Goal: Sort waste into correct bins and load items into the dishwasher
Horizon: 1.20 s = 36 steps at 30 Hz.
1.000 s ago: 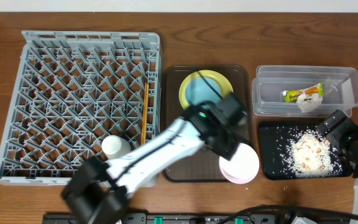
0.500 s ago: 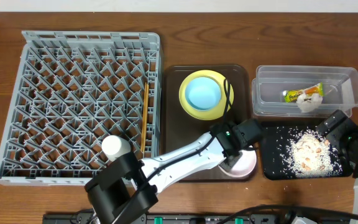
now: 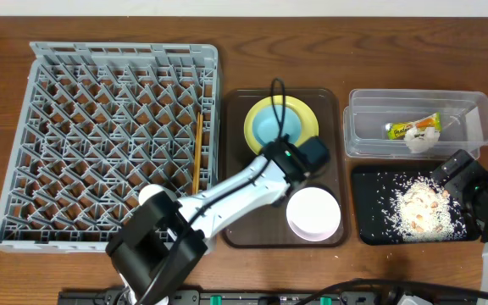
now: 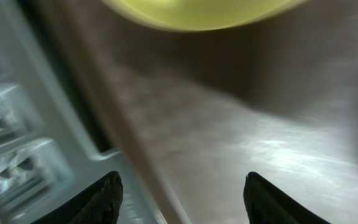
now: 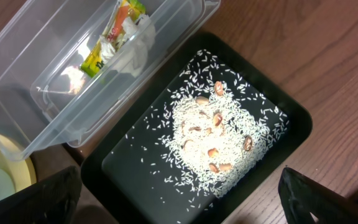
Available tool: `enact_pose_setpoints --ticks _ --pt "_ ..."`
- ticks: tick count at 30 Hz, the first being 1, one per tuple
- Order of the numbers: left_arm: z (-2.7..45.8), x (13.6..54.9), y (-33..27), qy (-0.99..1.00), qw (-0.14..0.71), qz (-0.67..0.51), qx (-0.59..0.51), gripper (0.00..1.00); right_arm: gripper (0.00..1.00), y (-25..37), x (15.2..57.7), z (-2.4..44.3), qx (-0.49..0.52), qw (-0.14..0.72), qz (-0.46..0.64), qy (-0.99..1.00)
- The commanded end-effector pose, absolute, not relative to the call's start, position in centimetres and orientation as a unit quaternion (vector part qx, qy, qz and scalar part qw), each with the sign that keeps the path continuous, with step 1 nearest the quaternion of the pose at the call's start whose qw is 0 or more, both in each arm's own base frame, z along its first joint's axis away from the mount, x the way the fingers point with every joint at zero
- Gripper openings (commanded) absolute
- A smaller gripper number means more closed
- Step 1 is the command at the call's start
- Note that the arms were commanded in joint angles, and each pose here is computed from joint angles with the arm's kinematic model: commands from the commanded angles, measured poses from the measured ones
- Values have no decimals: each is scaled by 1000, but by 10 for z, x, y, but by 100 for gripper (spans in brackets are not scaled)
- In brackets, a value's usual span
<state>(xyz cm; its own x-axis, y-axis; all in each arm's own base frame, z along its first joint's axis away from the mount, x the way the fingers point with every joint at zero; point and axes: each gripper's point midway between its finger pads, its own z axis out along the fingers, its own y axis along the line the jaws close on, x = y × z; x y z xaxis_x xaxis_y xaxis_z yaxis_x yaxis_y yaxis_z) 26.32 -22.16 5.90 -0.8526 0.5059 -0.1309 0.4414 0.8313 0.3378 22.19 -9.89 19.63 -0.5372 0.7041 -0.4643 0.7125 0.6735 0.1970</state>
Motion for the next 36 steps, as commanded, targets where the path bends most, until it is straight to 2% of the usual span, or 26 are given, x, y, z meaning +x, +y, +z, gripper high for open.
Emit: enact_pose_setpoints --ticks 1,6,12,16,26,32,36 --pt "65 278 -190 955 118 196 189 63 99 -102 222 200 402 266 -13 876" --pt "75 262 -206 972 98 123 173 62 99 -102 222 200 402 266 -13 876" --pt "89 231 -275 973 89 -34 212 62 99 -102 222 200 402 266 -13 876" --pt "92 211 -318 957 103 -88 256 62 99 -102 222 200 402 266 -13 876" --pt "94 159 -384 903 143 -134 383 62 99 -102 222 200 401 266 -13 876" --pt "83 152 -392 895 159 -112 401 62 99 -102 222 200 402 266 -13 876" --pt "67 152 -393 898 148 -101 403 58 99 -102 222 200 402 266 -13 876"
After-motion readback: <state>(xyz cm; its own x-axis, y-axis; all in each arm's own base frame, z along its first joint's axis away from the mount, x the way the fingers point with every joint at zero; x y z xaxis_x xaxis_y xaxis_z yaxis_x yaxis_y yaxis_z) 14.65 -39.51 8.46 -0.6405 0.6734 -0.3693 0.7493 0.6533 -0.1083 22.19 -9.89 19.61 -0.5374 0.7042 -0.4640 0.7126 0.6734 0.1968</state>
